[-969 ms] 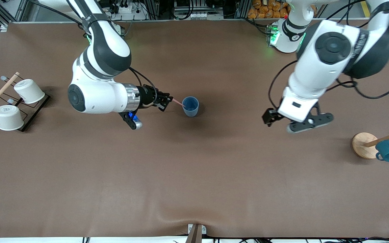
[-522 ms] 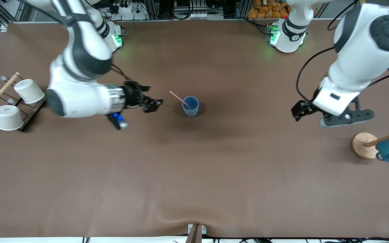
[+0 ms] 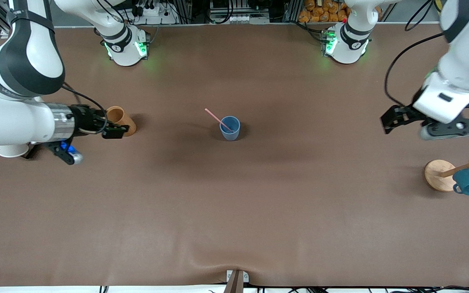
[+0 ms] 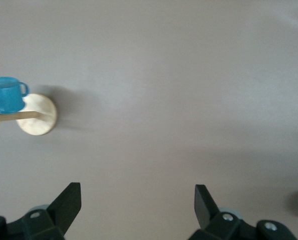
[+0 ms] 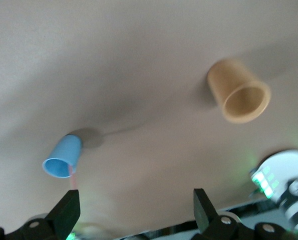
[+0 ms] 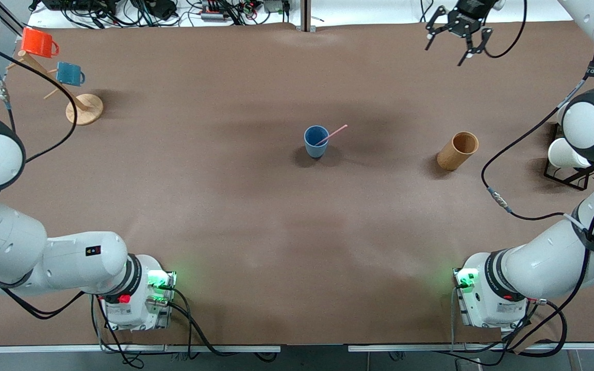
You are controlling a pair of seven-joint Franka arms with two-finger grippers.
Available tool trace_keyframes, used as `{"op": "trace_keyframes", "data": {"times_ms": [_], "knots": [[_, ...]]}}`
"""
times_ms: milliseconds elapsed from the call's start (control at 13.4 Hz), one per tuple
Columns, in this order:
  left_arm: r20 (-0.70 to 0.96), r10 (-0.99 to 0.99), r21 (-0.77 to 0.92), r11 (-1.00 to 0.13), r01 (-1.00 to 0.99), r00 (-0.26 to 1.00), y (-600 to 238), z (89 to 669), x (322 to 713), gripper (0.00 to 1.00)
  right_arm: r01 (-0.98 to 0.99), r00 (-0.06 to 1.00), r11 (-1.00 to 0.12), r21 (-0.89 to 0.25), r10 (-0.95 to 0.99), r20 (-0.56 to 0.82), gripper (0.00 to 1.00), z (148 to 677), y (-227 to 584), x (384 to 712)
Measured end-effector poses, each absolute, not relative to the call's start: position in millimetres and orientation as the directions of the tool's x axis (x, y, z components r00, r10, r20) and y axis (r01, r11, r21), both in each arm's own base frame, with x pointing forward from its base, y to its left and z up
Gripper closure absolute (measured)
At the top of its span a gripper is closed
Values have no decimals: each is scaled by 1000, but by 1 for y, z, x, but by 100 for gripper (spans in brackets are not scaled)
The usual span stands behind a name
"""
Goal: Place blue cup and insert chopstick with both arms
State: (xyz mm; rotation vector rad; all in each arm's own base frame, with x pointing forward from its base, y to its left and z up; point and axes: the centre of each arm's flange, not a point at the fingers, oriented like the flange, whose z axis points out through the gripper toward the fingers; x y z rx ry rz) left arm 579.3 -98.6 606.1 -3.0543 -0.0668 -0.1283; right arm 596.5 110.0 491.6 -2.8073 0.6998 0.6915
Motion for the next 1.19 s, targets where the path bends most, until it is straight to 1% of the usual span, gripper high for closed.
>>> {"op": "trace_keyframes", "data": {"times_ms": [149, 373, 522, 820, 969, 1193], "knots": [[81, 9, -69, -998, 15, 997, -70, 617, 577, 0, -350, 859, -935, -59, -295, -418, 0, 496, 80, 601], [60, -15, -63, -998, -11, 998, -41, 627, 568, 0, -216, 920, -974, -69, -179, -348, 0, 507, 24, 608], [55, -19, -64, -998, -15, 998, -43, 631, 564, 0, -172, 946, -983, -64, -147, -288, 0, 519, -9, 613], [55, -37, -69, -997, -33, 998, -56, 638, 550, 0, -178, 956, -983, -51, -160, -246, 0, 534, -68, 612], [58, -38, -72, -997, -34, 998, -57, 641, 545, 0, -165, 966, -983, -75, -146, -211, 0, 561, -82, 601], [58, -36, -56, -998, -33, 998, -58, 643, 539, 0, -150, 976, -985, -87, -133, -174, 0, 607, -87, 572]]}}
